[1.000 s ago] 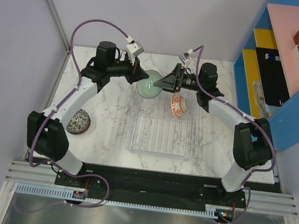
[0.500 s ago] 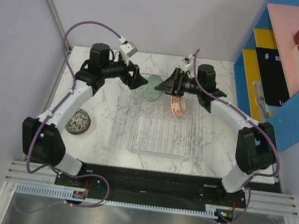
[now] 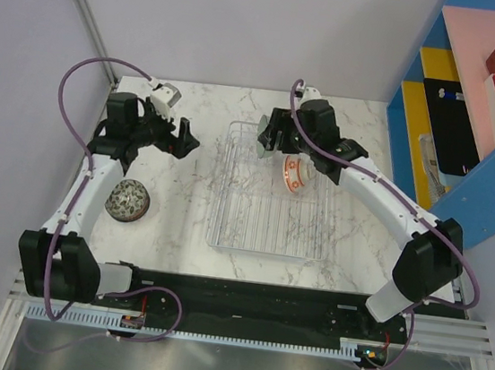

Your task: Load the bowls into the dish rack

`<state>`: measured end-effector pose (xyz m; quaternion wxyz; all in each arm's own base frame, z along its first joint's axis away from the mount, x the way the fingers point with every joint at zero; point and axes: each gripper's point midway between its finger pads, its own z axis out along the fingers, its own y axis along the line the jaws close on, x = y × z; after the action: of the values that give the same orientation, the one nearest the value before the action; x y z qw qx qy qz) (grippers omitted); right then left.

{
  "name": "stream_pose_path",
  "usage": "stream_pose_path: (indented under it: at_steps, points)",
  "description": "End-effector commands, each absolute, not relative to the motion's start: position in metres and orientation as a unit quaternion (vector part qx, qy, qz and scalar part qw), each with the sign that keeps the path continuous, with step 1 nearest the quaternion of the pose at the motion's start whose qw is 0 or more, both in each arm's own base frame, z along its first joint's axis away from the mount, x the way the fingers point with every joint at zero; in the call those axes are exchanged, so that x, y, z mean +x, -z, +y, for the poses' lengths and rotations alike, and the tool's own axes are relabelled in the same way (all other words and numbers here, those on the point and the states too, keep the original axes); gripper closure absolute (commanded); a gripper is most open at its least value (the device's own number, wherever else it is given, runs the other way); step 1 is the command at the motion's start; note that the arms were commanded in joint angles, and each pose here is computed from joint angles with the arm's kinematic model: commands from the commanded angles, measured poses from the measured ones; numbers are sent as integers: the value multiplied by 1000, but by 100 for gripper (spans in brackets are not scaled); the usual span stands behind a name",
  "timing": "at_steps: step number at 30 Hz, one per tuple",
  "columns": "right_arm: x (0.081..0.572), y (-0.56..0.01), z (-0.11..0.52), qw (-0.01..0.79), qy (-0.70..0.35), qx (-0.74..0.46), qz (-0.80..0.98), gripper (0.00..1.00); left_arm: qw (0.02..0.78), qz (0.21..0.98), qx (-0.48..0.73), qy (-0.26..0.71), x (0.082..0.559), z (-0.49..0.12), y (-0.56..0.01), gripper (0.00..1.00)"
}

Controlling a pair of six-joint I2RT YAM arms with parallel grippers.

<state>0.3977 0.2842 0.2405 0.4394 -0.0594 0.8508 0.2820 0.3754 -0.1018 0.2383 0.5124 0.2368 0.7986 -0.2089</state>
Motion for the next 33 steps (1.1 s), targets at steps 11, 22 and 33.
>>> stream_pose_path:
  at_steps: [11,22,33]
  points:
    - [397,-269,288,578,2,-66,813,100,527,829,158,95,345,-11,-221,0]
    - [383,-238,326,580,60,-105,806,100,544,827,124,69,342,11,-220,0]
    - [378,-213,342,565,62,-127,813,100,546,826,120,73,342,12,-220,0]
